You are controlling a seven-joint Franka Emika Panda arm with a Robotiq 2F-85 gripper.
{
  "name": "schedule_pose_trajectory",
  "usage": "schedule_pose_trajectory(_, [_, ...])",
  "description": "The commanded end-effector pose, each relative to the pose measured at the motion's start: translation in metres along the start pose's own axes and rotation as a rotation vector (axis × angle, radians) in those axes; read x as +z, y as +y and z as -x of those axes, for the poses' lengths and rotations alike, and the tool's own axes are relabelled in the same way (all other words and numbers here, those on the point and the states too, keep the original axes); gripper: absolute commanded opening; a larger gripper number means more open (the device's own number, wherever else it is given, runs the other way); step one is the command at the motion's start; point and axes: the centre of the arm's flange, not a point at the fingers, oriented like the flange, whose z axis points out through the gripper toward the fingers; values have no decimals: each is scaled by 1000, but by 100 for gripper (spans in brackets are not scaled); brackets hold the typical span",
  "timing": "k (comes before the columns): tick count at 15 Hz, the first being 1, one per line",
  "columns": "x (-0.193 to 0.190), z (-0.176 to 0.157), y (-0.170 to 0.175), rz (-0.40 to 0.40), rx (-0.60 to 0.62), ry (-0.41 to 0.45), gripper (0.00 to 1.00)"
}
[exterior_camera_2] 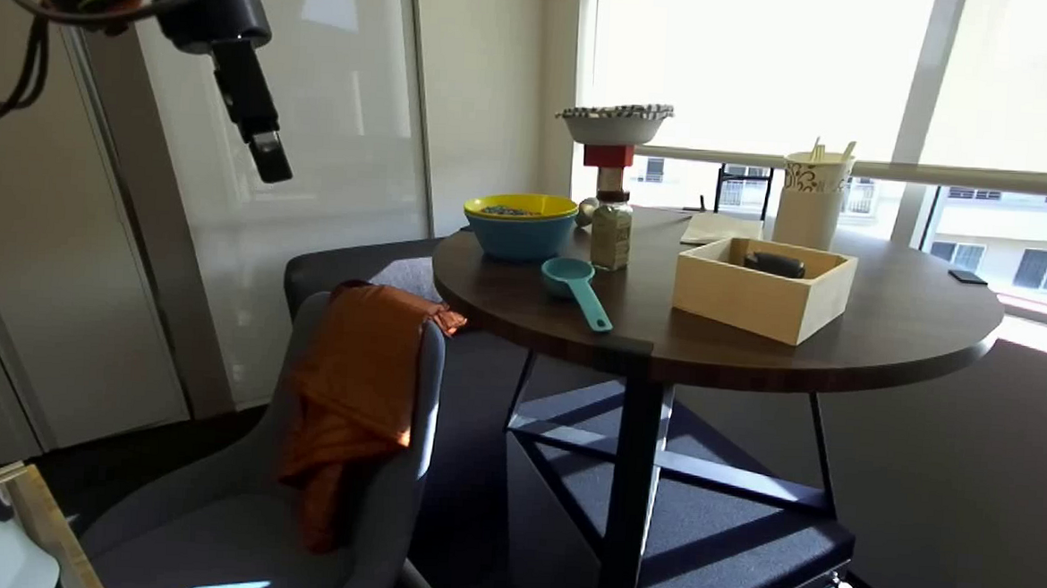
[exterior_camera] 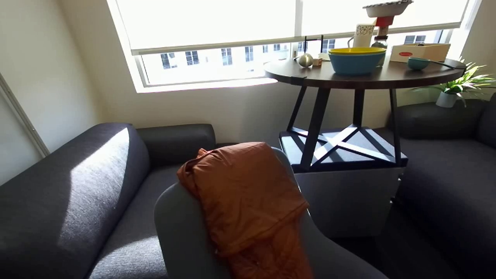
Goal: Put the white plate in the wooden box
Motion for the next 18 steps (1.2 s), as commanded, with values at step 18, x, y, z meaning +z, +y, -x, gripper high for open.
schedule_pose_trajectory(18, [-108, -133, 22, -235, 683, -76, 100])
